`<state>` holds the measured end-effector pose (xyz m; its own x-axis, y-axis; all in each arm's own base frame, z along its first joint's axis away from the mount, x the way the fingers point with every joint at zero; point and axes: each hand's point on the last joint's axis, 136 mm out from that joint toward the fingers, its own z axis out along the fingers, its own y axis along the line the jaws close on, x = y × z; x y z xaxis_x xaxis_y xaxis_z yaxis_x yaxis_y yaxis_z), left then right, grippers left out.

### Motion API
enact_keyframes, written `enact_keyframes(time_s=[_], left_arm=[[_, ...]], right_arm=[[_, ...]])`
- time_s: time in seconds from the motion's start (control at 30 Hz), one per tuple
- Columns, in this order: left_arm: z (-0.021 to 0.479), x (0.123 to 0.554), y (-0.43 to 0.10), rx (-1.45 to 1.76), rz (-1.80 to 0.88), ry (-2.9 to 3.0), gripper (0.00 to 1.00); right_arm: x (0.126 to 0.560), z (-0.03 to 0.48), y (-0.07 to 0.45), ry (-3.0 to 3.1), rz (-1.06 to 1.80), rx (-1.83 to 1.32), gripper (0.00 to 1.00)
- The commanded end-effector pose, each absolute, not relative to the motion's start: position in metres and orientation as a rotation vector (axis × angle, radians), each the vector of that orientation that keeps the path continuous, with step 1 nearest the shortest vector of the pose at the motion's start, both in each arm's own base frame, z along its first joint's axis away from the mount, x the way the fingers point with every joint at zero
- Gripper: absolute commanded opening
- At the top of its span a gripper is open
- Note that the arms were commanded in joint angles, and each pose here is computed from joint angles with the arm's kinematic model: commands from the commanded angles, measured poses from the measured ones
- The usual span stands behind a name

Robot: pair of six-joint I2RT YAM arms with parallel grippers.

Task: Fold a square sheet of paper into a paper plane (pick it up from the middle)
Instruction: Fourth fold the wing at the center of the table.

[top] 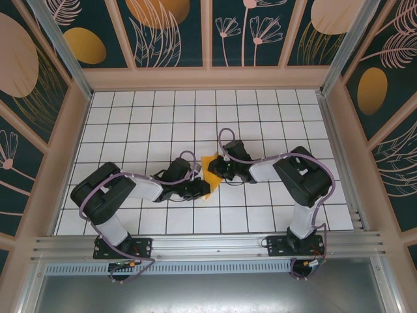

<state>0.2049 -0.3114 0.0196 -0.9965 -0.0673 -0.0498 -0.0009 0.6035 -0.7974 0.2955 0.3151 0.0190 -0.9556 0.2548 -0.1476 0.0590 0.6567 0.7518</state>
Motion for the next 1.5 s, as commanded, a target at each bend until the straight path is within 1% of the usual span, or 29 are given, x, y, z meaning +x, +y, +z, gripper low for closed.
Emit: enact_keyframes(time_s=[0.0, 0.33, 0.53, 0.67, 0.77, 0.83, 0.9, 1.0, 1.1, 1.23, 1.47], left_arm=[[-0.008, 0.173, -0.292, -0.044, -1.300, 2.898, 0.21], [-0.007, 0.145, -0.281, 0.060, -1.305, 2.962, 0.21], [-0.010, 0.139, -0.265, 0.111, -1.143, 3.026, 0.19], [0.013, 0.158, -0.264, 0.079, -1.103, 2.913, 0.17], [0.029, 0.182, -0.255, -0.039, -1.001, 2.810, 0.14], [0.041, 0.196, -0.252, -0.118, -0.978, 2.739, 0.15], [0.060, 0.207, -0.259, -0.155, -1.059, 2.642, 0.18], [0.087, 0.215, -0.280, -0.131, -1.238, 2.535, 0.20], [0.097, 0.226, -0.294, -0.103, -1.265, 2.512, 0.21], [0.080, 0.237, -0.297, -0.160, -1.201, 2.557, 0.19], [0.042, 0.233, -0.295, -0.208, -1.165, 2.637, 0.19]], right_arm=[[0.257, -0.042, 0.285, 2.875, 0.941, 0.342, 0.14], [0.255, -0.046, 0.281, 2.890, 0.911, 0.360, 0.14], [0.255, -0.047, 0.281, 2.896, 0.908, 0.366, 0.14], [0.252, -0.046, 0.278, 2.891, 0.900, 0.444, 0.14], [0.248, -0.043, 0.276, 2.853, 0.923, 0.571, 0.14], [0.246, -0.039, 0.279, 2.821, 0.944, 0.635, 0.14], [0.245, -0.034, 0.286, 2.797, 0.951, 0.665, 0.15], [0.242, -0.031, 0.294, 2.777, 0.947, 0.692, 0.15], [0.241, -0.031, 0.298, 2.775, 0.931, 0.691, 0.15], [0.242, -0.031, 0.298, 2.777, 0.934, 0.684, 0.15], [0.245, -0.028, 0.304, 2.780, 0.960, 0.629, 0.15]])
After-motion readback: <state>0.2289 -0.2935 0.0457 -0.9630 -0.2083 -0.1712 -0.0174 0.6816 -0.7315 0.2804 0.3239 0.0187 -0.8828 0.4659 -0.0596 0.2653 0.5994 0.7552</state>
